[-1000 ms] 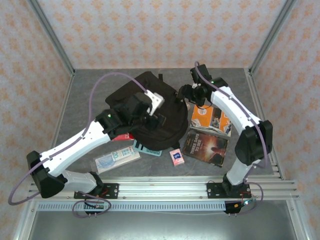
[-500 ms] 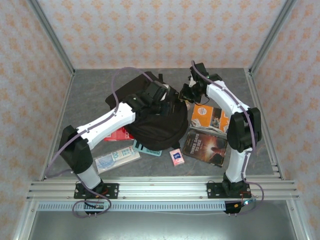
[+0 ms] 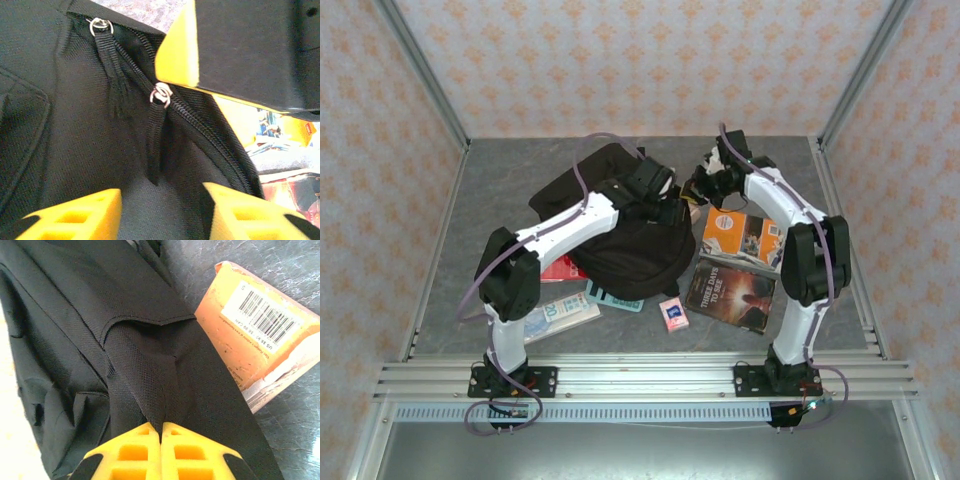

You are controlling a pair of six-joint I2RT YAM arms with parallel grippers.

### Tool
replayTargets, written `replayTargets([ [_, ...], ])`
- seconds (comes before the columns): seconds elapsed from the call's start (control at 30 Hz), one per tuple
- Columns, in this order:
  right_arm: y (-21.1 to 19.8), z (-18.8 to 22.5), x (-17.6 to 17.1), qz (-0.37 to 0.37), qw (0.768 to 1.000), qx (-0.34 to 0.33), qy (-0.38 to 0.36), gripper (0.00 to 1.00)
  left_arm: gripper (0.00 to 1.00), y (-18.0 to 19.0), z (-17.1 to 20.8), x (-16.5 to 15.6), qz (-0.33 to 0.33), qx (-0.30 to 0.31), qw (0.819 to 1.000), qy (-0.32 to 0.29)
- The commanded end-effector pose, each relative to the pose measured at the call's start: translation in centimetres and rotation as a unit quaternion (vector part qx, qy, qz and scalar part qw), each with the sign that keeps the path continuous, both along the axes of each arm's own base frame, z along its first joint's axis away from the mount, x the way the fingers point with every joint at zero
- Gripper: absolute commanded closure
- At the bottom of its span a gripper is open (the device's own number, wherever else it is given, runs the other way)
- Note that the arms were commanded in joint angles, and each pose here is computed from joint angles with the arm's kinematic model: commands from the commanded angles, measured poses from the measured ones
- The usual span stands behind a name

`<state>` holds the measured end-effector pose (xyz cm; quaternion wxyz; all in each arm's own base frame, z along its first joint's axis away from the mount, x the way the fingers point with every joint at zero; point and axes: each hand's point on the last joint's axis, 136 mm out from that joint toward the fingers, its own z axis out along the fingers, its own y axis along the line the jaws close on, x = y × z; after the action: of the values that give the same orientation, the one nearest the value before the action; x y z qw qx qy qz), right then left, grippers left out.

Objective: Pack the student bag
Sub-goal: Unzip the student bag at the top-center of the table.

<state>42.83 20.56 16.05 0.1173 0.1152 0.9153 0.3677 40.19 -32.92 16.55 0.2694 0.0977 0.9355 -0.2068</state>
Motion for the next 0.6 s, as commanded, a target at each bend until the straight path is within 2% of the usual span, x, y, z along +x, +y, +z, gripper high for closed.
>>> replayTargets([
  [0.0, 0.9, 4.4, -0.2, 0.011, 0.998, 0.051, -0.046, 1.00, 0.61, 0.5, 1.3, 1.8, -0.011, -0.006, 1.000, -0.026],
  [0.17, 0.9, 4.8, -0.6, 0.015, 0.997, 0.056, -0.047, 1.00, 0.72, 0.0, 0.5, 1.8, -0.065, -0.002, 0.998, -0.022],
  [0.3, 0.9, 5.2, -0.7, 0.015, 0.997, 0.059, -0.048, 1.00, 0.70, -1.3, -0.4, 1.2, -0.110, -0.010, 0.994, -0.005],
  [0.57, 1.1, 5.0, -0.7, 0.018, 0.997, 0.060, -0.043, 1.00, 0.69, -2.1, -0.7, 0.8, -0.137, -0.025, 0.990, -0.002],
])
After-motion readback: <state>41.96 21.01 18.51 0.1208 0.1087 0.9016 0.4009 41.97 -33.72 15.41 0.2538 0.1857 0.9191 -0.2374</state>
